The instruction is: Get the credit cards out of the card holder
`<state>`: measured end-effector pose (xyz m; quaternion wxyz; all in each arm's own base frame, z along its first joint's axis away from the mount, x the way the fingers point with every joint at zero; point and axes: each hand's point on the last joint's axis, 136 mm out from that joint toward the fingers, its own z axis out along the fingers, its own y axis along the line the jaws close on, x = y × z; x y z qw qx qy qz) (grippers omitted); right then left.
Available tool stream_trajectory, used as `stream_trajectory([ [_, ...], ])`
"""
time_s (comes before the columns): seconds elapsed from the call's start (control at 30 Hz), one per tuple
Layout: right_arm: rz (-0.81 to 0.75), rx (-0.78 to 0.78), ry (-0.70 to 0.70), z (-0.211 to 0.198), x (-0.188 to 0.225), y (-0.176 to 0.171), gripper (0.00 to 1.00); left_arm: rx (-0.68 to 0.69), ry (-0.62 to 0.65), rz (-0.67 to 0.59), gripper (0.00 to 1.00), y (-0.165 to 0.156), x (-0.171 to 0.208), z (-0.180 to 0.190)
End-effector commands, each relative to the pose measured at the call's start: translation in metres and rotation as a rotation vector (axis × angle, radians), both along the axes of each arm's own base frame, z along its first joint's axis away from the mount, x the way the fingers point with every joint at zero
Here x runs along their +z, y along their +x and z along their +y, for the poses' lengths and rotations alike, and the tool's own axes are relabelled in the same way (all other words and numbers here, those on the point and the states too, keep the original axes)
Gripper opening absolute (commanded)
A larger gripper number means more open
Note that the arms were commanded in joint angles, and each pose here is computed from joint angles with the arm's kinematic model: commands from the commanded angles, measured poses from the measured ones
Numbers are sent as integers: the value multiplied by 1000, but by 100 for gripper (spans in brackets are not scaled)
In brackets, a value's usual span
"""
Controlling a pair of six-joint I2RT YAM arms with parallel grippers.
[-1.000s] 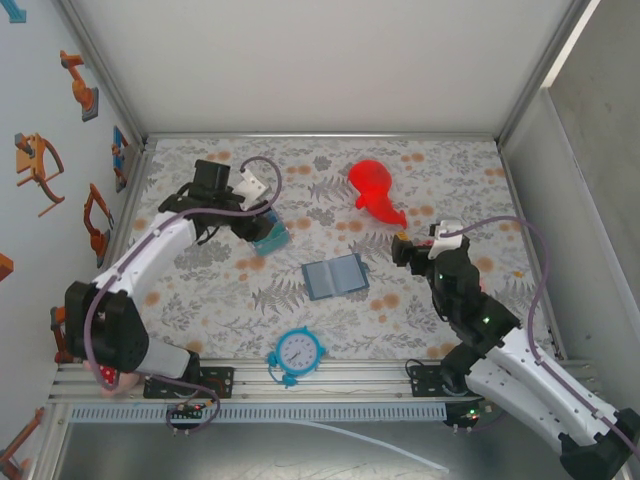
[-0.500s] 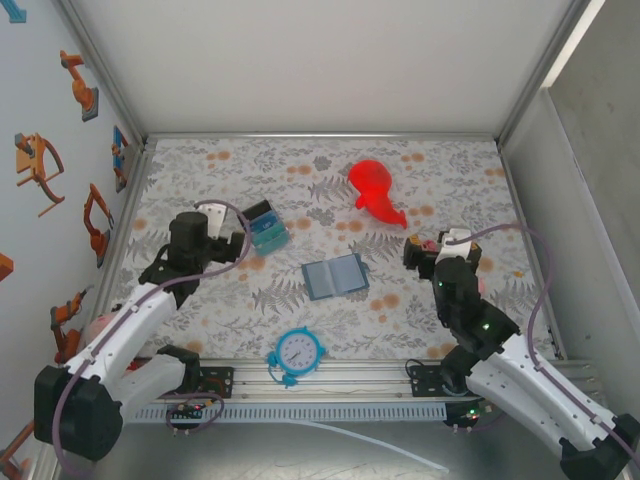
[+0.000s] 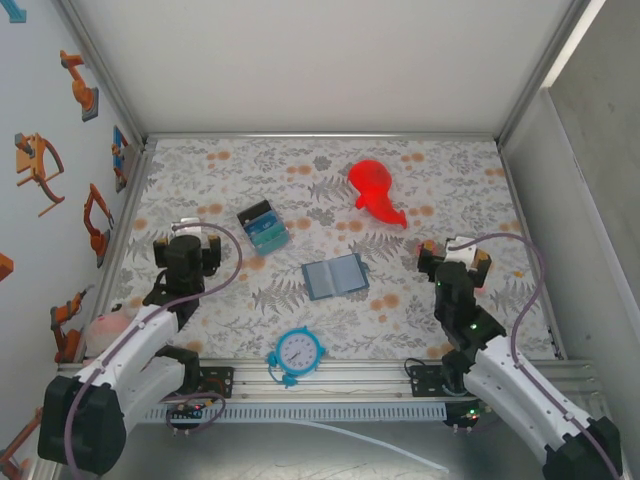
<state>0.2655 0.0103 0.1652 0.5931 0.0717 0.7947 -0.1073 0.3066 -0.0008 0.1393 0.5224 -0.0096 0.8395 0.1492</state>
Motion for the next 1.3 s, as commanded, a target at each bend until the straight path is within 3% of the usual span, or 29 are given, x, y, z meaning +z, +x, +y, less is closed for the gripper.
stream_trajectory([
  [0.0, -81, 0, 40, -3, 16, 14, 100, 23, -42, -92, 97, 11, 8, 7],
  [0.53, -50, -114, 47, -58, -12, 58, 100, -59, -96, -144, 97, 56, -19, 2],
  [0.8, -72, -97, 84, -68, -18, 72, 100, -110, -128, -180, 97, 74, -40, -6],
  [0.97, -85, -79, 85, -71, -21, 80, 100, -144, -227, -49, 97, 88, -56, -2],
  [1.03, -75, -67, 117, -72, -27, 84, 100, -164, -288, -48, 97, 89, -57, 1],
  [1.27, -44, 19, 138, -60, -59, 103, 99, -164, -286, -46, 97, 89, -57, 1],
])
